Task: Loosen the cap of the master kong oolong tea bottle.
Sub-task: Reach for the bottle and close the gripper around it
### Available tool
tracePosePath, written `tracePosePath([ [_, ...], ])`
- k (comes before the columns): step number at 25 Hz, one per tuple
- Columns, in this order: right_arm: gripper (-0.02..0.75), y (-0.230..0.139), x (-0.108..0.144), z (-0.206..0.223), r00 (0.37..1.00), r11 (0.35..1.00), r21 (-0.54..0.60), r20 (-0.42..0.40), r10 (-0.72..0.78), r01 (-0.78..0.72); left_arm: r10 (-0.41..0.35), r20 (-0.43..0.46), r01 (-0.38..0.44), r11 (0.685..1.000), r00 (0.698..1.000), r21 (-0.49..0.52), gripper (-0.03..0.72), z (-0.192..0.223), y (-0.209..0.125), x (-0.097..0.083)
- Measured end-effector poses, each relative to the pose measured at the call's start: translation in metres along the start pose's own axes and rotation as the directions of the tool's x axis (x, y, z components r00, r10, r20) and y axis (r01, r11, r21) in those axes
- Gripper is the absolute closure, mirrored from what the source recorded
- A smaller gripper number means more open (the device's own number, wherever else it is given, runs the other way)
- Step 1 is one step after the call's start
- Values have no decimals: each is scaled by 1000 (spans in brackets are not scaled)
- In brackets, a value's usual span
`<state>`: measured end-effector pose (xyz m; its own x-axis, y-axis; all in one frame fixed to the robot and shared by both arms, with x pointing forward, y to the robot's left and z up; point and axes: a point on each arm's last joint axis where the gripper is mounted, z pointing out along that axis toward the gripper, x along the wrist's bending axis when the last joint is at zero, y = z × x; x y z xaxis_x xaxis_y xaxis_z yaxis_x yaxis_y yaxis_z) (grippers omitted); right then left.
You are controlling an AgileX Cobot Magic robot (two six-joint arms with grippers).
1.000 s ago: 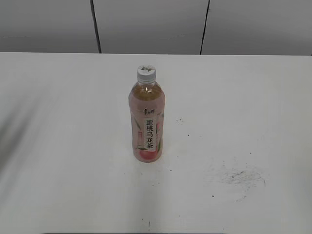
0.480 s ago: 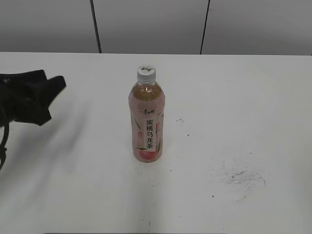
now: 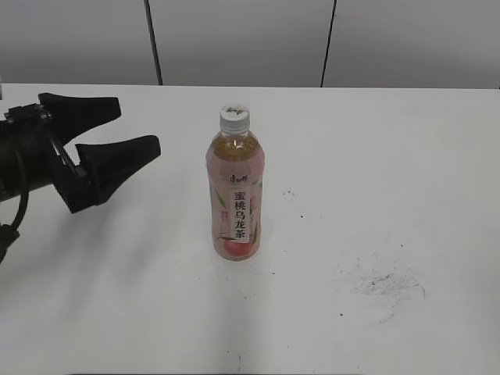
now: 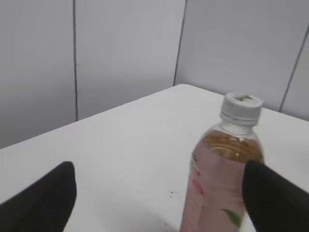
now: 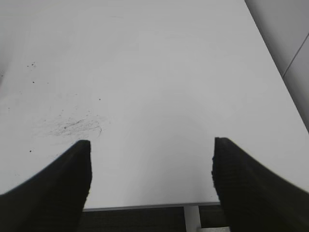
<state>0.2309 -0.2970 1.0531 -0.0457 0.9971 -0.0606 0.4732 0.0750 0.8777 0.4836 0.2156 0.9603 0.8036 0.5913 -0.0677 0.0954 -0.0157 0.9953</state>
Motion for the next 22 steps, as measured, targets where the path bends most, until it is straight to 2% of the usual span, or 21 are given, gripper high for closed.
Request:
tracePosePath([
  [3, 150, 0, 0, 0, 1000, 1000, 0, 0, 4, -4, 40, 79, -41, 999, 996, 21, 63, 3, 3, -3],
  [8, 150, 0, 0, 0, 1000, 1000, 0, 0, 7, -7, 71, 139, -74, 997, 988, 14, 70, 12, 9, -5],
  [15, 150, 0, 0, 0, 1000, 1000, 0, 0, 7, -7, 40, 260, -56, 997, 965, 54, 83, 45, 0, -23],
  [18, 150, 0, 0, 0, 1000, 1000, 0, 0, 7, -7, 32, 280, -57, 995, 959, 79, 83, 57, -7, -25],
  [22, 150, 0, 0, 0, 1000, 1000, 0, 0, 10, -10, -2, 266, -24, 995, 964, 96, 90, 71, -18, -17],
])
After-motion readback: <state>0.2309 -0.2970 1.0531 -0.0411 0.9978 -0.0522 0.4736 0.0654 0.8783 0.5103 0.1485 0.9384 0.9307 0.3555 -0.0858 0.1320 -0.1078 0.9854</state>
